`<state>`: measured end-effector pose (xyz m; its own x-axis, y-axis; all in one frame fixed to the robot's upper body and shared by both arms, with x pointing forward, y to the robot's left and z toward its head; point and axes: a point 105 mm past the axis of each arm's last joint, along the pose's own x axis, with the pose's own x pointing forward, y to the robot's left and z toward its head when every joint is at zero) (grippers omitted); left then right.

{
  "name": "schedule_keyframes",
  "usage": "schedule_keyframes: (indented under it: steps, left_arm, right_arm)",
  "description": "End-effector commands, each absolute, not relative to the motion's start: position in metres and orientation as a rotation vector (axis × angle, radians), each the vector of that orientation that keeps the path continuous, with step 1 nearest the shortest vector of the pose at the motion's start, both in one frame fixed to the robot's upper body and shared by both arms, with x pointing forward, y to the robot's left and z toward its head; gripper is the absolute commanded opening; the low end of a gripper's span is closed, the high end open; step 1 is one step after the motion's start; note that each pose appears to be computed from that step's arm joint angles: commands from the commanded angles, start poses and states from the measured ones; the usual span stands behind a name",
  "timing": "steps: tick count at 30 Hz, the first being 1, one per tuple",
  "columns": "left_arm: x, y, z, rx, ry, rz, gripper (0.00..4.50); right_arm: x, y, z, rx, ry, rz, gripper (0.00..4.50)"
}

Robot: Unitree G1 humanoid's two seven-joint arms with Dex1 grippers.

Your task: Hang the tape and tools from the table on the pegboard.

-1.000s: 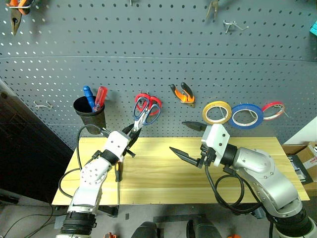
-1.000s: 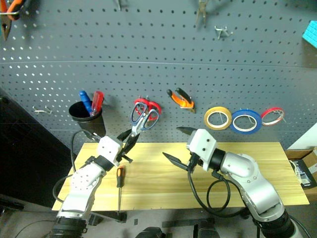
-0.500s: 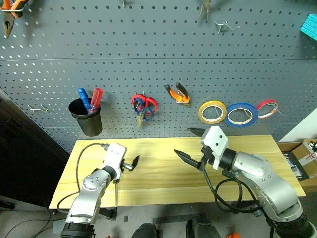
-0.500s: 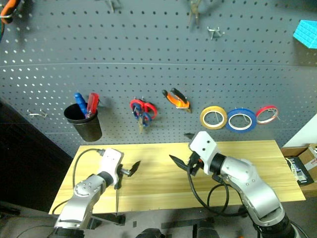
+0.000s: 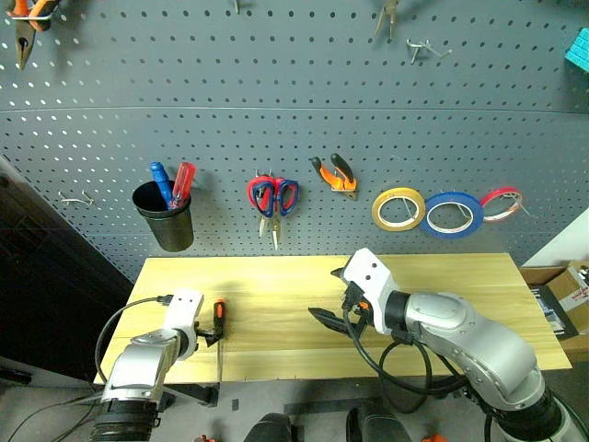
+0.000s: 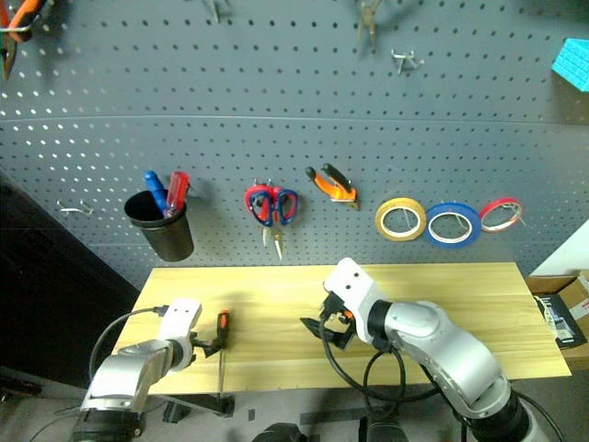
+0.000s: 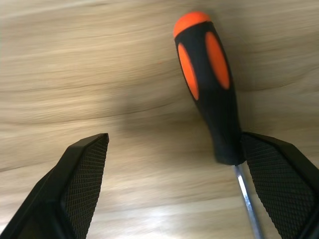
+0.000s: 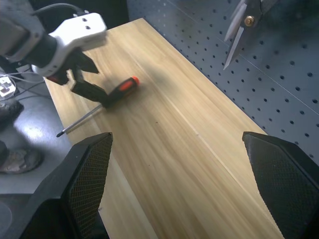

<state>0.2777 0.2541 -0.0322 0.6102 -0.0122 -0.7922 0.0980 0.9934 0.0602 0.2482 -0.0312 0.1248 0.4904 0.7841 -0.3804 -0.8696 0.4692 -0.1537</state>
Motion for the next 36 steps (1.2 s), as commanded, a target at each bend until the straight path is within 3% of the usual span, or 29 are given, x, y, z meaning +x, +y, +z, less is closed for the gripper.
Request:
schedule_keyframes:
  steps: [1,6,12,15,21,26,31,36]
  left_arm:
    - [0.284,0.249,-0.035,0.068,0.925,-0.053,4.47]
    - [0.284,0.252,-0.041,0.017,0.951,-0.001,4.47]
    - [0.287,0.256,-0.036,0.055,0.909,-0.002,4.47]
    - [0.286,0.257,-0.035,0.044,0.897,0.001,3.92]
    - [0.283,0.252,-0.038,0.055,0.915,-0.029,2.11]
    - [0.295,0.254,-0.028,0.116,0.821,-0.043,0.63]
    - [0.301,0.264,0.001,0.236,0.581,-0.027,0.51]
    - [0.291,0.256,0.059,0.417,0.195,-0.084,0.51]
  right_arm:
    - [0.243,-0.024,0.136,-0.406,0.206,1.095,4.5]
    - [0.232,-0.019,0.136,-0.438,0.208,1.198,4.5]
    - [0.234,-0.022,0.138,-0.443,0.192,1.197,4.5]
    - [0.235,-0.023,0.137,-0.444,0.19,1.192,4.5]
    - [0.236,-0.022,0.138,-0.441,0.182,1.191,4.5]
    - [0.236,-0.023,0.138,-0.439,0.176,1.194,4.5]
    - [0.234,-0.021,0.149,-0.436,0.093,1.207,4.5]
    - [0.235,-0.017,0.171,-0.43,-0.095,1.204,4.5]
